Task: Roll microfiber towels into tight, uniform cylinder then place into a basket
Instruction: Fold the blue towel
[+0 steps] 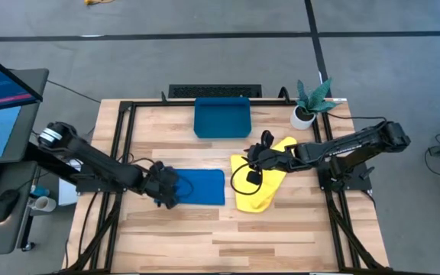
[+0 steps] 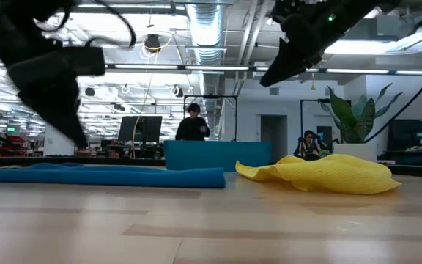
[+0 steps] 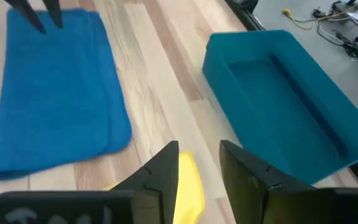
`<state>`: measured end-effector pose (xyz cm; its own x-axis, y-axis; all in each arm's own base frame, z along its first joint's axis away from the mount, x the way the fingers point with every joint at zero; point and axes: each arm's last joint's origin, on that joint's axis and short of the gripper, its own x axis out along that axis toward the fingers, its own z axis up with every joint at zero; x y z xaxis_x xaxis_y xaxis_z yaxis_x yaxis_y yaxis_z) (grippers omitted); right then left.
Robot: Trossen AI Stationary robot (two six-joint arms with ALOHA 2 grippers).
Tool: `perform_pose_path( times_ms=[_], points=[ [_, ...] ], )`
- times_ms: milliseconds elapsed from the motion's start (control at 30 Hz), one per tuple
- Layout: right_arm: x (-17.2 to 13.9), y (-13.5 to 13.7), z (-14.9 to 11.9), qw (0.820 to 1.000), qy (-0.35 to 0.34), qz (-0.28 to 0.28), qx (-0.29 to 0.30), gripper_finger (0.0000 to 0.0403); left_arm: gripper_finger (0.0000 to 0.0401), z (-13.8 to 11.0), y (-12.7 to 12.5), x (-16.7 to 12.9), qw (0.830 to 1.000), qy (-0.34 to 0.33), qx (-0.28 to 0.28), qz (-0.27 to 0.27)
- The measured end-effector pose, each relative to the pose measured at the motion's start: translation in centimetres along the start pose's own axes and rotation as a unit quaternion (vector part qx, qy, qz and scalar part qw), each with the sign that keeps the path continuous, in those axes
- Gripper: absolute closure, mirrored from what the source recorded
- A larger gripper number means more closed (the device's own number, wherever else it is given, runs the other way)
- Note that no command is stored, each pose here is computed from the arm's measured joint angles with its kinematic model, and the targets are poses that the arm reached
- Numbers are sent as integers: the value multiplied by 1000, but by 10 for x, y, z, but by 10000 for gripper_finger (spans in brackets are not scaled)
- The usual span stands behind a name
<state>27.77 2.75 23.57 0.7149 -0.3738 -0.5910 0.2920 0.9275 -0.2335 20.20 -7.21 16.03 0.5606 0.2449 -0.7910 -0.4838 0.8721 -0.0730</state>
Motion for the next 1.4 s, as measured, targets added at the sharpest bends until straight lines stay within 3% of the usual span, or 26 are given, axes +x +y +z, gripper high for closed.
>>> perform_pose_path(
  times_ms=[167,433,633,767,900,1033,1167,1300,1400],
  points=[
    [0,0,1,1000,-3,0,2,266,301,11,-3,-6,997,-71,-25,-5],
    [0,0,2,1000,-7,1,4,266,301,-3,5,17,998,21,-39,51],
    [0,0,2,1000,-9,1,5,265,301,-5,10,37,995,67,-47,65],
    [0,0,2,1000,-11,1,6,264,301,-1,15,48,994,65,-44,82],
    [0,0,4,1000,-18,2,10,266,301,7,26,53,992,48,-23,112],
    [0,0,4,1000,-20,2,8,266,301,16,41,56,985,37,50,163],
    [0,0,4,1000,-20,2,8,268,301,23,54,60,979,47,83,183],
    [0,0,4,1000,-20,2,8,268,301,35,50,59,981,31,75,177],
    [0,0,4,1000,-20,2,7,269,301,44,33,55,988,-8,68,138]
  ],
)
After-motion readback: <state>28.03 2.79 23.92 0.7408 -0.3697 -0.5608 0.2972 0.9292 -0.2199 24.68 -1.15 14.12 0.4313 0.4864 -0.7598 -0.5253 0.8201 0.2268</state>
